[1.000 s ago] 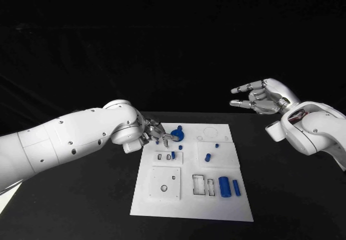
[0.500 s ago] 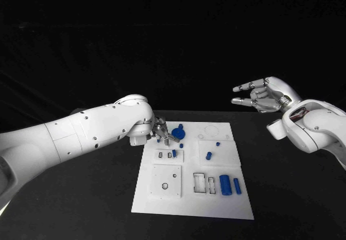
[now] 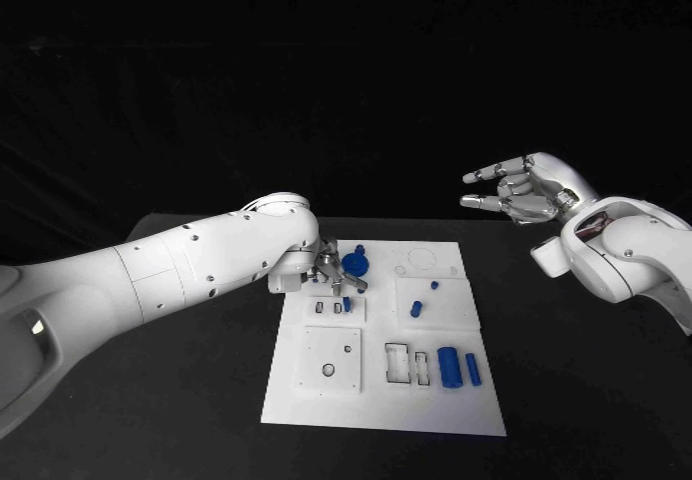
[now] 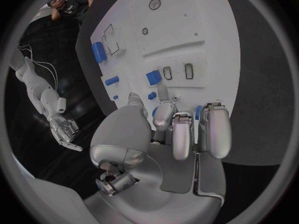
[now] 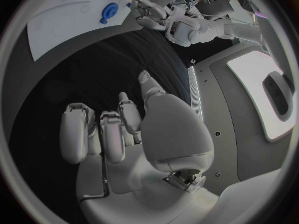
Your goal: Assemble the parts on the task board
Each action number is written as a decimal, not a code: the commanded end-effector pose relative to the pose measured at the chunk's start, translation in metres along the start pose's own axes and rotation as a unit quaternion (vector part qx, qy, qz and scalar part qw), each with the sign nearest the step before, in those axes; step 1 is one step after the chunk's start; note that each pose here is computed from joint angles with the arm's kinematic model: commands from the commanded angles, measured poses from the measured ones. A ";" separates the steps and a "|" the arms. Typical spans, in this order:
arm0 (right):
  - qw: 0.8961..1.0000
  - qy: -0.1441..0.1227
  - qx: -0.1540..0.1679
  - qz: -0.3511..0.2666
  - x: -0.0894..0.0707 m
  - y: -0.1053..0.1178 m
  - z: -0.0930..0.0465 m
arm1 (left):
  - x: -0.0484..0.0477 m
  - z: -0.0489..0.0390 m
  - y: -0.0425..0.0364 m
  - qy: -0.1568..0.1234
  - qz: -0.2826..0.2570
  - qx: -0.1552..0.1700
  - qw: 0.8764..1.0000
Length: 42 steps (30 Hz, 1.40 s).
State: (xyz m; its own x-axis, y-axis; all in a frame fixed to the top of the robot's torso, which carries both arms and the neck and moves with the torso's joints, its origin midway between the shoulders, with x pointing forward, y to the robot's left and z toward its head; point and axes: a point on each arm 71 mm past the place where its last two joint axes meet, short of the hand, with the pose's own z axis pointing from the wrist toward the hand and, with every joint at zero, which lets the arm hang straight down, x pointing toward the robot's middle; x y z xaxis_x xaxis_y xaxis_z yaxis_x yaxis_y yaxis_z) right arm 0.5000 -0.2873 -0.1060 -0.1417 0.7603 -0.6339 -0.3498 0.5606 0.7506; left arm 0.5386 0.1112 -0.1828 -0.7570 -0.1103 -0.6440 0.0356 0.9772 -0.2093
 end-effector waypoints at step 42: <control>1.000 0.019 0.002 -0.002 0.006 -0.002 0.003 | 0.0123 0.0083 -0.0069 0.040 0.030 -0.006 0.999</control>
State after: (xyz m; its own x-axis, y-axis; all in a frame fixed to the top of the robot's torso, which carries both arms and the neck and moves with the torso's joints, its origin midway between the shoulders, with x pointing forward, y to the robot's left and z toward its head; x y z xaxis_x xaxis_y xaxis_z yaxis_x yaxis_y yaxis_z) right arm 0.5031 -0.2846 -0.1094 -0.1606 0.7546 -0.6363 -0.3415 0.5624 0.7531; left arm 0.5354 0.1031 -0.1948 -0.7980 -0.0531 -0.6003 0.0638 0.9831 -0.1718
